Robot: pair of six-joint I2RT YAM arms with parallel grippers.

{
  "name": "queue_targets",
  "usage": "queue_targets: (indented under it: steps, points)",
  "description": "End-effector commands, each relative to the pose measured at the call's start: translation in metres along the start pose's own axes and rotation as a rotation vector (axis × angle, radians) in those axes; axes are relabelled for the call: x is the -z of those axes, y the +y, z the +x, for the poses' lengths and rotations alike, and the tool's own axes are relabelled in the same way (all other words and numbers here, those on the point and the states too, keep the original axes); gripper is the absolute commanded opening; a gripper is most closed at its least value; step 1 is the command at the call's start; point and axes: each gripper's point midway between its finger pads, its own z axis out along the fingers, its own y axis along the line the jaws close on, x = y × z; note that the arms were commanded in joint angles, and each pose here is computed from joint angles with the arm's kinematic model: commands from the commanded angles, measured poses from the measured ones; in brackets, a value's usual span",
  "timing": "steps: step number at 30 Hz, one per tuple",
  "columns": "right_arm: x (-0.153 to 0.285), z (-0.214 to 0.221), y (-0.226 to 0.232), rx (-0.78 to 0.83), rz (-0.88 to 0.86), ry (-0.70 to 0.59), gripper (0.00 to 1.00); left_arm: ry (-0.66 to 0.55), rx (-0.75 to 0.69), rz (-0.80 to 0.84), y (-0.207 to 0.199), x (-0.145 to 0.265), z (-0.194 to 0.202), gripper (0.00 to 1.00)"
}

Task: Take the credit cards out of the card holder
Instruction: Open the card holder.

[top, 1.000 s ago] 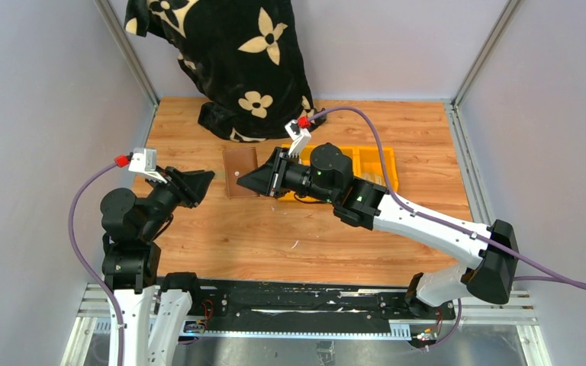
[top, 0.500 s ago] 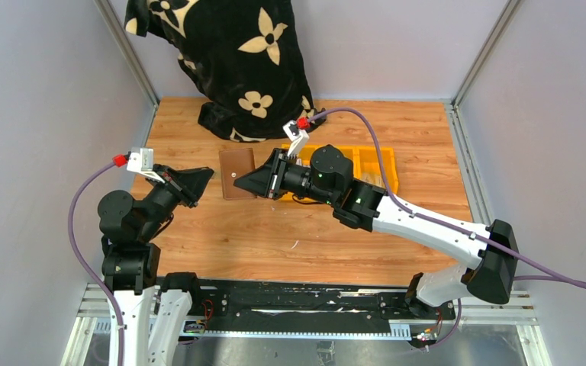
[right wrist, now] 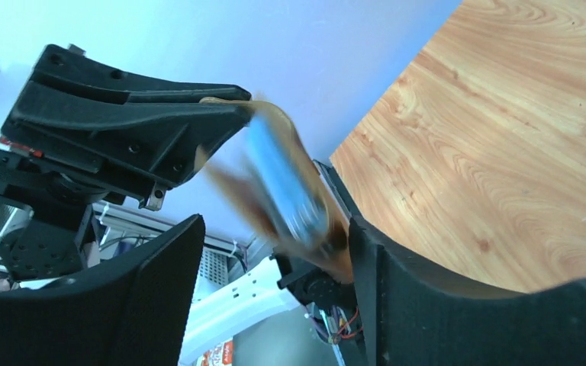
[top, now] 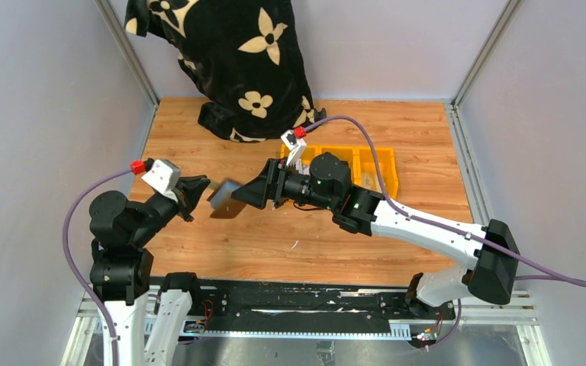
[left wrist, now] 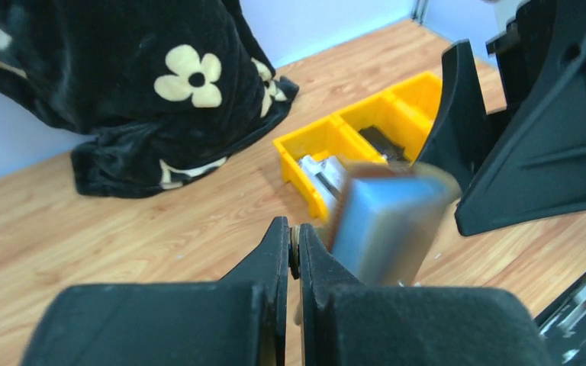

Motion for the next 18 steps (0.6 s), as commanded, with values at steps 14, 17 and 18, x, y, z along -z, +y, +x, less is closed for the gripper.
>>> queue_targets:
  steps: [14,17,18]
  points:
    - [0.051,-0.011,-0.008,0.351,-0.028,0.081,0.82,0.113,-0.256,0.267,-0.035,0.015,0.007,0.00]
    - [0.054,-0.008,0.008,0.455,-0.130,0.105,0.83,0.101,-0.235,0.311,-0.046,0.019,0.005,0.00]
    - [0.055,-0.006,0.012,0.493,-0.166,0.116,0.83,0.097,-0.225,0.325,-0.050,0.021,0.003,0.00]
